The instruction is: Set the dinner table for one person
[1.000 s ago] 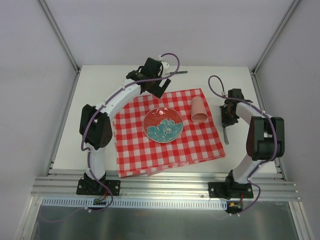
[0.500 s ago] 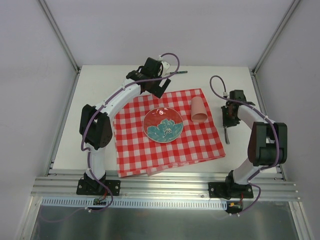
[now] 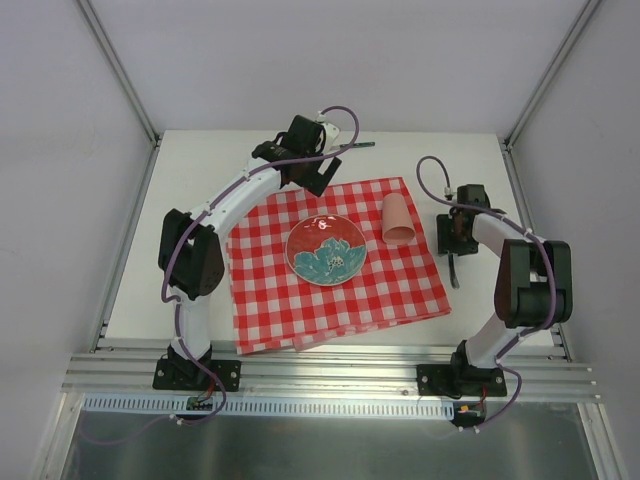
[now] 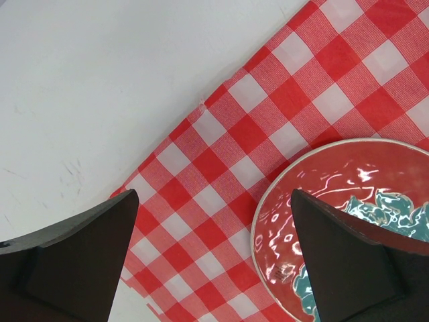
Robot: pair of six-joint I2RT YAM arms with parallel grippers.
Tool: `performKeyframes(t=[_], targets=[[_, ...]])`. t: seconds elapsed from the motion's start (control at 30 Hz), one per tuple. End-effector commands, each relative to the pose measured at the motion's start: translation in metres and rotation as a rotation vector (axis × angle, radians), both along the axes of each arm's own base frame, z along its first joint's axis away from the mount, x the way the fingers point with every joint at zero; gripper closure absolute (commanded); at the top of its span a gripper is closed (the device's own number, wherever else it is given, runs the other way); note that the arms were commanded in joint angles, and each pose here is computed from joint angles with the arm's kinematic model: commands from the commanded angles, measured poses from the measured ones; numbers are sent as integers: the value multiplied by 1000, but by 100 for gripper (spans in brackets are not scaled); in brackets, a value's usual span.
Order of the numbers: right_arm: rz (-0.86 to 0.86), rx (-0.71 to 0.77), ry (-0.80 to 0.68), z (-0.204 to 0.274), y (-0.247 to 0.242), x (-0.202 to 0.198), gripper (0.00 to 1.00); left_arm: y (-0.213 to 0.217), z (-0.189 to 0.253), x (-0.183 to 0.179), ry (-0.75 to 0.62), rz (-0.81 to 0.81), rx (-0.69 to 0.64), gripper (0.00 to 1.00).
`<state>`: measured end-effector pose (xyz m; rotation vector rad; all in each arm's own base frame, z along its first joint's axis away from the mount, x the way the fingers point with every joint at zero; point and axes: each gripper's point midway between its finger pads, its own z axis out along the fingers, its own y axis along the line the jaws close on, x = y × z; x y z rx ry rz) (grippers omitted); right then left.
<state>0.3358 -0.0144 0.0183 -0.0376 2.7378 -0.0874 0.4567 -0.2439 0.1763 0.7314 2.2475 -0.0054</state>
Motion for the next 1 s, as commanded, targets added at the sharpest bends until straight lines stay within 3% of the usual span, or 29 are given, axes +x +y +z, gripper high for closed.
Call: performKeyframes(t=[0.0,0.13,0.27,0.53,0.7,0.97], targets=[[10,-24,-14,-5,-5,-6,47,-4,34,-1,-70,-5,-40,1],[12,-52,-20,-7,-10,-7,58,-9,33,3,-70,-6,-51,1],[27,-61,-22,-8,-12,-7,83,-11,34,3,-71,-8,-56,1],[34,-31,12,-14,-6,-14,89,-10,33,0,-65,-8,-52,1],[33,-12,20,-14,-4,-15,100,-11,32,0,-65,-9,-52,1],[27,-3,-19,1,-2,-16,100,-11,37,0,-75,-11,-54,1]])
